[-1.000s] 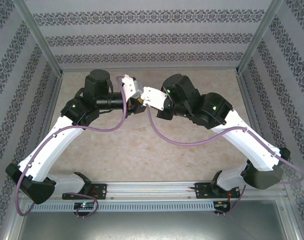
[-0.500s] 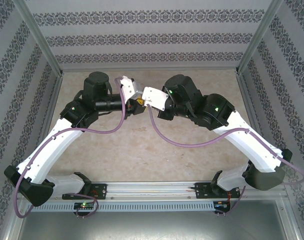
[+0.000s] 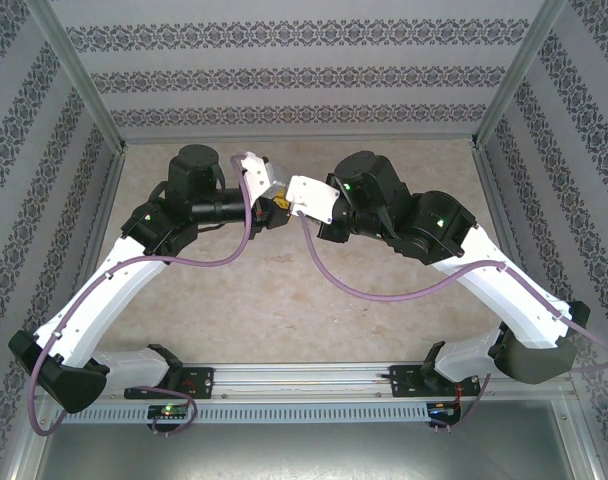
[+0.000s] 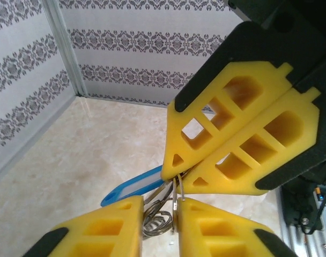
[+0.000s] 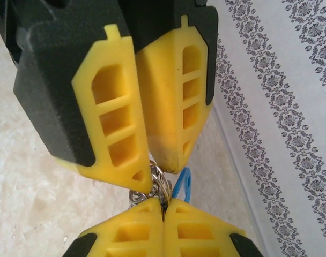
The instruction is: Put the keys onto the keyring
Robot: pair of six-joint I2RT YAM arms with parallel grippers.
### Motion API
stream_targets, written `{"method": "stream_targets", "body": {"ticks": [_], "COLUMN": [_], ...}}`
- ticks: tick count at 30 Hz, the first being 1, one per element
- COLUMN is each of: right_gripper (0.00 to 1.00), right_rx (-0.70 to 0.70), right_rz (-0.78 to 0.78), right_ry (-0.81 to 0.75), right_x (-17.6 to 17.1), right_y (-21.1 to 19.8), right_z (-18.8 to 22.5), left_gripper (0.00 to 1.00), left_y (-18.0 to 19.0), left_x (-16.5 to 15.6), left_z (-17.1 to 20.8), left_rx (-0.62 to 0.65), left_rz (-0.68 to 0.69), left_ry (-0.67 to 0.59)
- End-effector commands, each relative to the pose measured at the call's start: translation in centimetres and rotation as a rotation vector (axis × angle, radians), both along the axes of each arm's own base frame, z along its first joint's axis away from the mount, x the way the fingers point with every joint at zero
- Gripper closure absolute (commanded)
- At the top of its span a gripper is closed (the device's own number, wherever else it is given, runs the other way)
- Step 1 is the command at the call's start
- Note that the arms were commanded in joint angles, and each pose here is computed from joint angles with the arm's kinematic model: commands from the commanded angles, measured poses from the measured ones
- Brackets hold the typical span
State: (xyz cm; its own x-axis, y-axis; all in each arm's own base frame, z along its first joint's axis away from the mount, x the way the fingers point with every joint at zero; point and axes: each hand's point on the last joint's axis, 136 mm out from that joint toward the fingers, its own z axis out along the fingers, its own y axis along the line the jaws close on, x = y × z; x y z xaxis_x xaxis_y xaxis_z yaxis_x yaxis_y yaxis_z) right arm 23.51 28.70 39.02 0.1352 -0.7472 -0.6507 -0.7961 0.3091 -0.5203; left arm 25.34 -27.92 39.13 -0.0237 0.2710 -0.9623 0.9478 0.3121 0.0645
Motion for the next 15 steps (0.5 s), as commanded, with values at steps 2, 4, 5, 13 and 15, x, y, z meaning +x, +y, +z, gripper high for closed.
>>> {"method": "stream_targets", "body": {"ticks": [2, 4, 5, 13, 15], "right_gripper": [1.00, 1.00, 1.00, 0.69, 0.63], "right_rx": [0.029, 0.023, 0.022, 0.108, 0.151], "right_rz": [0.021, 0.018, 0.018, 0.002, -0.004], "right_ry": [-0.043, -0.042, -0.041, -0.042, -0.027], "right_x": [-0.3, -0.3, -0.3, -0.7, -0.9], "right_y": [0.4, 0.4, 0.4, 0.2, -0.1], "right_z": [1.2, 1.1, 1.1, 2.4, 3.0], "left_gripper": [0.90, 1.00, 1.00, 1.00, 1.00], "left_y": [-0.8, -1.0, -1.1, -0.9, -0.9], "left_x": [-0.7, -0.8, -0.8, -1.4, -1.7], "left_z": [0.8, 0.8, 1.0, 2.8, 3.1], "left_rx": [-0.036, -0.040, -0.047, -0.118, -0.118], "left_rz": [-0.031, -0.041, -0.043, -0.051, -0.064], "left_ry": [-0.016, -0.013, -0.012, -0.046, -0.059]}}
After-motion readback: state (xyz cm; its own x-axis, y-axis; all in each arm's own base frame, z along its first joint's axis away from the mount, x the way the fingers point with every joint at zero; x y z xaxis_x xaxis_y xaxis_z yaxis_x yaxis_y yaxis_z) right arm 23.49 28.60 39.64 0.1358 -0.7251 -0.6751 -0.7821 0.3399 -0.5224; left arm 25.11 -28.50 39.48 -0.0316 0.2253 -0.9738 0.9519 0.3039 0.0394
